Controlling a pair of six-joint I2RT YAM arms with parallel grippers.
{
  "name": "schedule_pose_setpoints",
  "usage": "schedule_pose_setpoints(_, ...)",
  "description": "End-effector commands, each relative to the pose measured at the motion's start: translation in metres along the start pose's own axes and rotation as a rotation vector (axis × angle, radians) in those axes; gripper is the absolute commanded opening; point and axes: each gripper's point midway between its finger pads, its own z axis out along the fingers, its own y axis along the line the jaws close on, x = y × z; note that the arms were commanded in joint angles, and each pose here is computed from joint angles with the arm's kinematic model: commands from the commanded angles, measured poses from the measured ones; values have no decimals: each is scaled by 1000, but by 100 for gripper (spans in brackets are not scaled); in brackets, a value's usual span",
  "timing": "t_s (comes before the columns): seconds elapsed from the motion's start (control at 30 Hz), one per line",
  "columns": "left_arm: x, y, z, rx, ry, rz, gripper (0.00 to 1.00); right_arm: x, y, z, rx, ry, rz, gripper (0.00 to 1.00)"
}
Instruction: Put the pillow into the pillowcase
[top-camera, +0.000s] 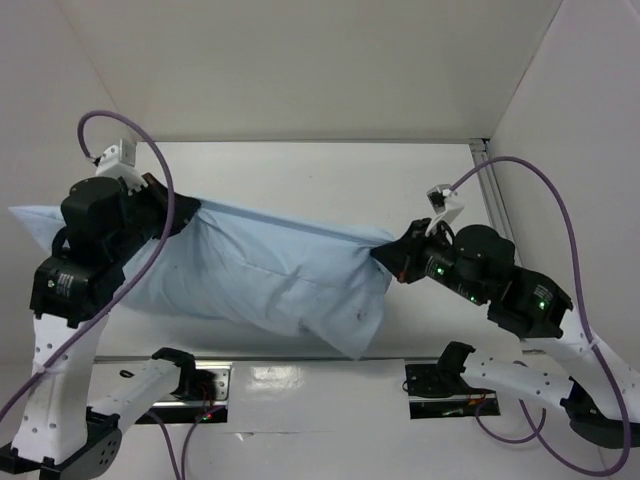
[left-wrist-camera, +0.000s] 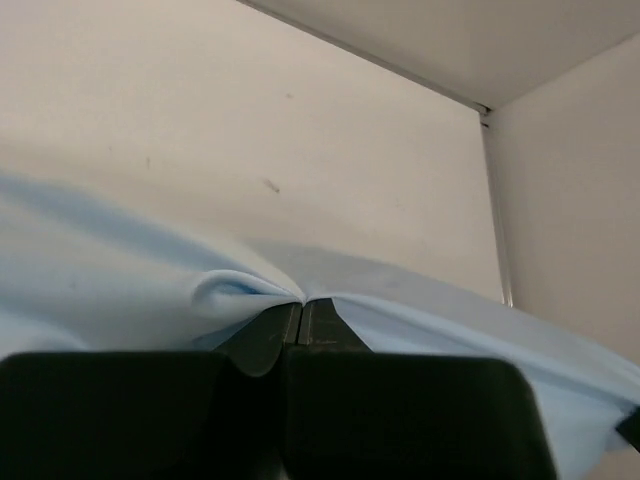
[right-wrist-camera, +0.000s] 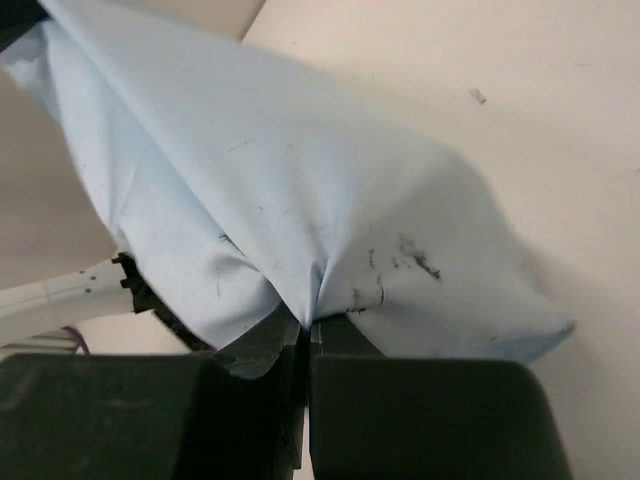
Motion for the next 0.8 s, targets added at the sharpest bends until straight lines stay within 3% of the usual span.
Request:
schedule_pose_setpoints(0.0,-29,-21,5,37,-11,52,0,18,-26,-10,156,93,59,0)
schedule_pose_setpoints(0.07,-23,-22,43,20,62,69,0,20,-39,5,249,92,53,0)
schedule_pose_setpoints(0.1,-10,-14,87,-29,157,75,0,26,-46,26,308,121,34,0)
schedule_pose_setpoints(0.17,1,-8,134,-55,225,92,0,26,-67,53,411,122,-7,0)
schedule_pose_setpoints(0.2,-9,-11,153,-60,205,113,0,17,-95,83,492,130,-45,0)
schedule_pose_setpoints(0.23,-7,-8,172,-71,226,126,5,8,-111,98,517,126,-45,0)
schedule_pose_setpoints(0.27,7,5,205,-115,277,139,17,1,-121,113,481,145,-23,0)
schedule_pose_setpoints(0.3,-6,-9,210,-87,257,175,20,-23,-170,131,539,93,26,0)
schedule_pose_setpoints(0.33,-8,-10,216,-88,261,185,22,-36,-187,139,521,61,67,0)
schedule_pose_setpoints(0.37,-9,-18,220,-71,258,200,35,-48,-201,147,496,31,88,2)
schedule_pose_setpoints(0.4,-8,-27,219,-53,261,220,42,-40,-222,164,470,67,145,24)
schedule_pose_setpoints(0.43,-16,-35,216,-37,236,239,47,-64,-250,161,497,14,190,33)
schedule_pose_setpoints(0.5,-23,-52,204,10,206,267,57,-65,-269,166,470,35,252,54)
schedule_pose_setpoints(0.53,-26,-63,192,39,190,284,57,-71,-283,161,467,29,281,60)
schedule_pose_setpoints(0.6,-22,-63,183,39,190,302,57,-74,-282,155,438,18,288,63)
schedule_pose_setpoints(0.63,-20,-56,175,13,187,304,57,-73,-274,146,431,0,278,74)
schedule_pose_setpoints(0.67,-18,-52,170,-2,186,287,55,-73,-269,142,418,-8,273,78)
schedule_pose_setpoints(0.77,-7,-39,154,-26,183,266,54,-52,-249,127,361,15,298,84)
